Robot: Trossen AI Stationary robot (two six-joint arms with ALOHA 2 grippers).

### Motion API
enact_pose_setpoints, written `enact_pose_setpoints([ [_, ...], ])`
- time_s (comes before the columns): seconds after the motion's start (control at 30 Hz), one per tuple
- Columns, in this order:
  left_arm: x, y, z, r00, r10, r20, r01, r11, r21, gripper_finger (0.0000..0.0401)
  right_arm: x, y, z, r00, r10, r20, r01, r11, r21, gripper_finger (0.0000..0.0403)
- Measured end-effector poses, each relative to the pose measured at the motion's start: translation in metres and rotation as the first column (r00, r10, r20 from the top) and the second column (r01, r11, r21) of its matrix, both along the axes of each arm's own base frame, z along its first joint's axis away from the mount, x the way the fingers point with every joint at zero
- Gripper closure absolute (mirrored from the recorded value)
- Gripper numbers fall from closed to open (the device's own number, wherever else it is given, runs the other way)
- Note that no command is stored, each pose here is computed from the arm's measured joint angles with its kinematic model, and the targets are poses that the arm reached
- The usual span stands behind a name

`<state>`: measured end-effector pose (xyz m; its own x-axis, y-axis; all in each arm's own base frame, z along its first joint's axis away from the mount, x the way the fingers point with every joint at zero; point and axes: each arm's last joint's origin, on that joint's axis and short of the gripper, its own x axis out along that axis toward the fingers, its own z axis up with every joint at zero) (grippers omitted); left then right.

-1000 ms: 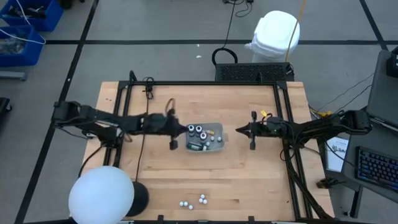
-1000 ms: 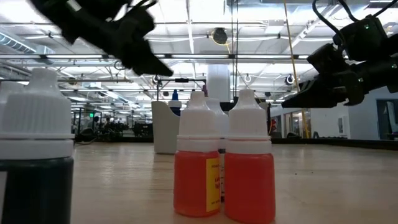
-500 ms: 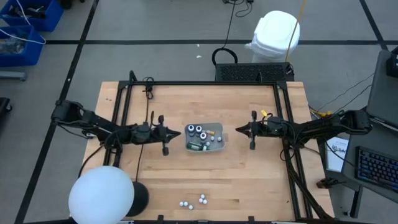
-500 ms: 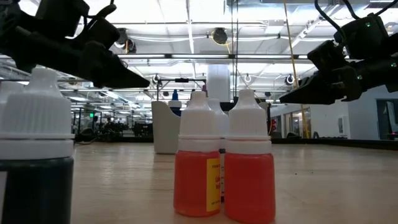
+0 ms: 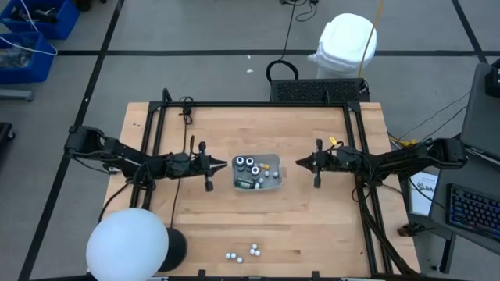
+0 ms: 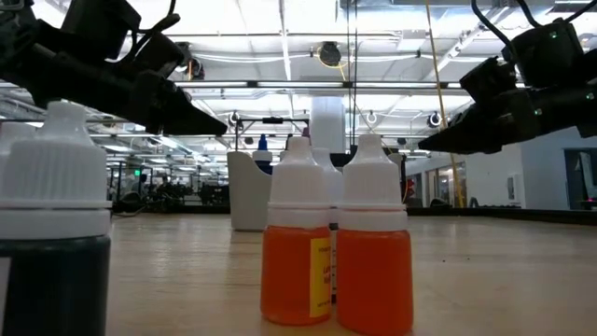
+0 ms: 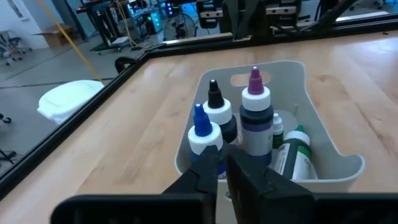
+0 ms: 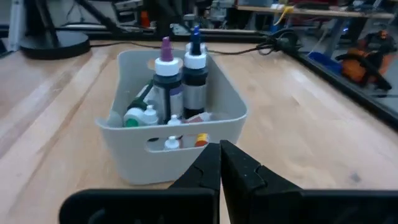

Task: Pick & Place food coloring
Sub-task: Put the small purple food coloring bottle into the gray bin

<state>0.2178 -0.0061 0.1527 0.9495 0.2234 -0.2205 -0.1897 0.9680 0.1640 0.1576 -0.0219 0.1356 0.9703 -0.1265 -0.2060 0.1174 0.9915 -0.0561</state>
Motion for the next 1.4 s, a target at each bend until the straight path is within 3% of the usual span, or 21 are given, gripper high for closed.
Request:
enact_pose_setpoints([
  [0.1,0.000,0.000,0.000,1.000,0.001,0.001,-0.001,1.000,-0.002,0.0353,0.003,0.007,-0.001,0.995,0.087,-0.044,-0.086,0.996,0.039,0.0403],
  [0.2,0.000,0.000,0.000,1.000,0.003,0.004,-0.003,1.000,-0.013,0.0349,0.022,0.022,0.022,0.983,0.178,-0.049,-0.176,0.984,0.041,0.0403],
  [0.33,0.000,0.000,0.000,1.000,0.008,0.010,-0.007,0.999,-0.035,0.0350,0.042,0.053,0.048,0.965,0.197,-0.174,-0.199,0.980,0.007,0.0403],
  [0.43,0.000,0.000,0.000,1.000,0.008,0.011,-0.007,0.999,-0.034,0.0348,0.057,0.080,0.073,0.960,0.219,-0.175,-0.222,0.975,0.003,0.0403],
  [0.63,0.000,0.000,0.000,1.000,0.010,0.014,-0.009,0.999,-0.047,0.0350,0.086,0.130,0.091,0.932,0.306,-0.192,-0.308,0.951,0.021,0.0403],
  [0.93,0.000,-0.001,0.000,1.000,0.014,0.021,-0.012,0.997,-0.081,0.0350,0.126,0.187,0.083,0.880,0.401,-0.253,-0.415,0.910,-0.002,0.0403],
  [1.2,0.000,-0.001,0.000,1.000,0.013,0.018,-0.011,0.997,-0.076,0.0350,0.146,0.213,0.041,0.864,0.436,-0.251,-0.462,0.885,-0.054,0.0403],
  [1.3,0.000,-0.001,0.000,1.000,0.013,0.018,-0.011,0.997,-0.076,0.0350,0.152,0.224,0.032,0.906,0.359,-0.224,-0.386,0.918,-0.090,0.0403],
  [1.4,0.000,-0.001,0.000,1.000,0.011,0.017,-0.010,0.997,-0.078,0.0350,0.153,0.230,0.029,0.926,0.242,-0.290,-0.306,0.931,-0.201,0.0403],
])
